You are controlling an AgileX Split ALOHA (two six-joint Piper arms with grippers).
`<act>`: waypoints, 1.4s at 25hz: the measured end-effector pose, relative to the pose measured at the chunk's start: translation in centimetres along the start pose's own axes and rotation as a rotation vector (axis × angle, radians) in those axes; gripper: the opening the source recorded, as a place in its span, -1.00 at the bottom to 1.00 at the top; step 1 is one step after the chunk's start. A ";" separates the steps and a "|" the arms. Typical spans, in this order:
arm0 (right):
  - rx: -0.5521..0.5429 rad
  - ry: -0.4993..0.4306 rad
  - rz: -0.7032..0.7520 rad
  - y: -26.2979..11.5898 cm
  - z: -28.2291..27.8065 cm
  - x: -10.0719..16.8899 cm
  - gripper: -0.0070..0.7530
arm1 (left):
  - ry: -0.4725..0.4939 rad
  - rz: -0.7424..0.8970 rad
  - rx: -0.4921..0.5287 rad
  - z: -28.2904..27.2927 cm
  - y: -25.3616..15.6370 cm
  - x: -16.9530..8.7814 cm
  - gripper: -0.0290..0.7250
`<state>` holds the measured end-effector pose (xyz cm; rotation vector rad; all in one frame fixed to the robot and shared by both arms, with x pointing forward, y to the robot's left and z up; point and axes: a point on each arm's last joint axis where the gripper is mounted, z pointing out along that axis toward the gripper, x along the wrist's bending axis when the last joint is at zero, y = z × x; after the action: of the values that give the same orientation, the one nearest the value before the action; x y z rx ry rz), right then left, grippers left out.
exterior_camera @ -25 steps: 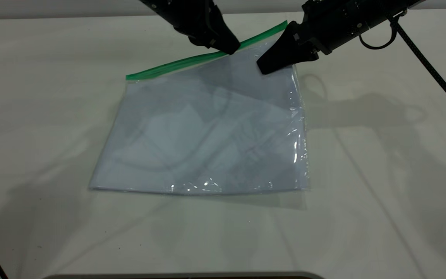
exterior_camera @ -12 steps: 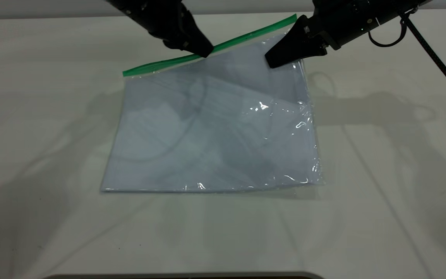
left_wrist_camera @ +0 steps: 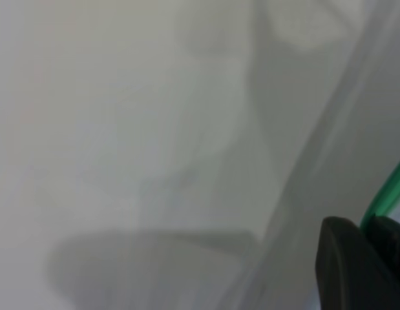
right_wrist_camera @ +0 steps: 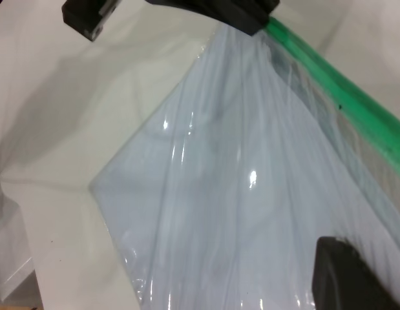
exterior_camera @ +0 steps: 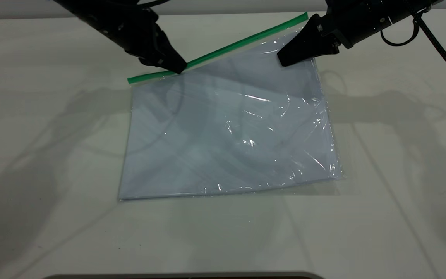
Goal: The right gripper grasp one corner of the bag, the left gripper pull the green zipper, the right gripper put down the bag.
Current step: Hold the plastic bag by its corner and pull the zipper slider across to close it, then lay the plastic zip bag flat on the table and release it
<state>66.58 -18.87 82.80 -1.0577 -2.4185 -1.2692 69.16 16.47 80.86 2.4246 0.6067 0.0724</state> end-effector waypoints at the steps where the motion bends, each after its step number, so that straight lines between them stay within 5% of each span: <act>1: -0.001 -0.001 0.001 0.0 -0.1 -0.1 -0.89 | 0.004 -0.003 0.001 -0.2 -0.2 0.2 -0.74; 21: -0.018 -0.027 0.011 -0.2 -0.9 -0.9 -0.89 | 0.067 -0.077 0.022 -2.5 -4.0 3.6 -0.71; 26: -0.013 -0.045 -0.002 -0.3 -1.0 -1.1 -0.84 | 0.053 -0.085 0.023 -2.7 -4.2 3.6 -0.51; 30: -0.008 -0.110 -0.005 -0.3 -1.1 -1.7 -0.57 | 0.020 -0.143 0.017 -2.9 -4.3 3.5 -0.04; 35: 0.011 -0.172 -0.025 0.0 -0.3 -1.6 0.23 | 0.028 -0.149 -0.017 -4.6 -1.6 2.9 0.31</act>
<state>67.68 -19.90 82.23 -1.1820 -2.5684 -1.2167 70.16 21.47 83.28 2.3573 0.7945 0.0499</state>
